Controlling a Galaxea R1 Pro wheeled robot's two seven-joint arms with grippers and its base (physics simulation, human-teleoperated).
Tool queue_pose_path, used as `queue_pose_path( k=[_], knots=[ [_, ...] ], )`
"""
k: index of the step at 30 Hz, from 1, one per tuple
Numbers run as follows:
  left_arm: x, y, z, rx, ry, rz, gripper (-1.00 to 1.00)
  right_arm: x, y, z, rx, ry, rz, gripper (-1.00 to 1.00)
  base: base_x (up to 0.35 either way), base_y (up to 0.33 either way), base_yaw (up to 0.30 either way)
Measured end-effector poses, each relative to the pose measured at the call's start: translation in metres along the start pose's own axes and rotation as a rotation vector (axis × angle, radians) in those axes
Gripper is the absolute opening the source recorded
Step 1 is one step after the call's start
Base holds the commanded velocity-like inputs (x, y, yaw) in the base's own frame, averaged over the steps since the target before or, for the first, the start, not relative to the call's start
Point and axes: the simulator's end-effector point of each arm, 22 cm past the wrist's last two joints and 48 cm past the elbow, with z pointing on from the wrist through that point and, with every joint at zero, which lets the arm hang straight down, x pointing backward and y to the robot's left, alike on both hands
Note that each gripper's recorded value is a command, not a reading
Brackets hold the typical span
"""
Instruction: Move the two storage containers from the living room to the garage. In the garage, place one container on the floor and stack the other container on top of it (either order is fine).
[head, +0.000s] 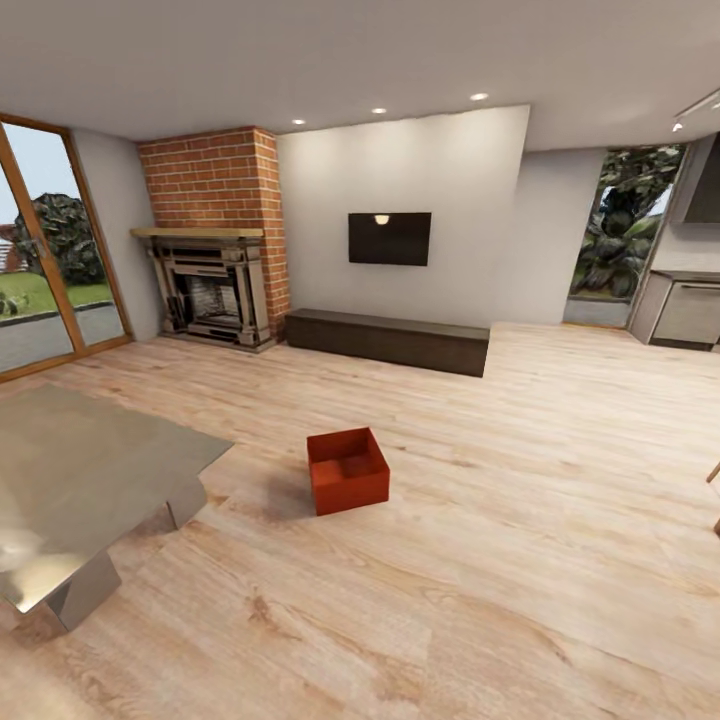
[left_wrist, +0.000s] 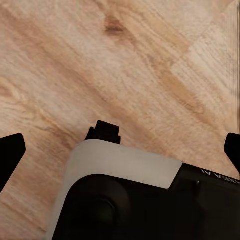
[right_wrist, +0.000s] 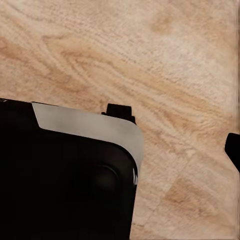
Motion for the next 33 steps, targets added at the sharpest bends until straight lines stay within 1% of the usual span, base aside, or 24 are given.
queue_pose_path(
  k=[21, 27, 33],
  knots=[
    [0.000, 0.000, 0.000, 0.000, 0.000, 0.000, 1.00, 0.001, 0.001, 0.000, -0.001, 0.006, -0.002, 1.00, 0.290, -0.116, 0.000],
    [0.000, 0.000, 0.000, 0.000, 0.001, 0.001, 1.00, 0.001, -0.003, 0.000, 0.003, 0.003, -0.001, 1.00, 0.290, -0.137, 0.000],
    [0.000, 0.000, 0.000, 0.000, 0.000, 0.000, 1.00, 0.001, -0.011, -0.001, 0.015, 0.001, 0.002, 1.00, 0.290, -0.139, 0.208]
  ],
)
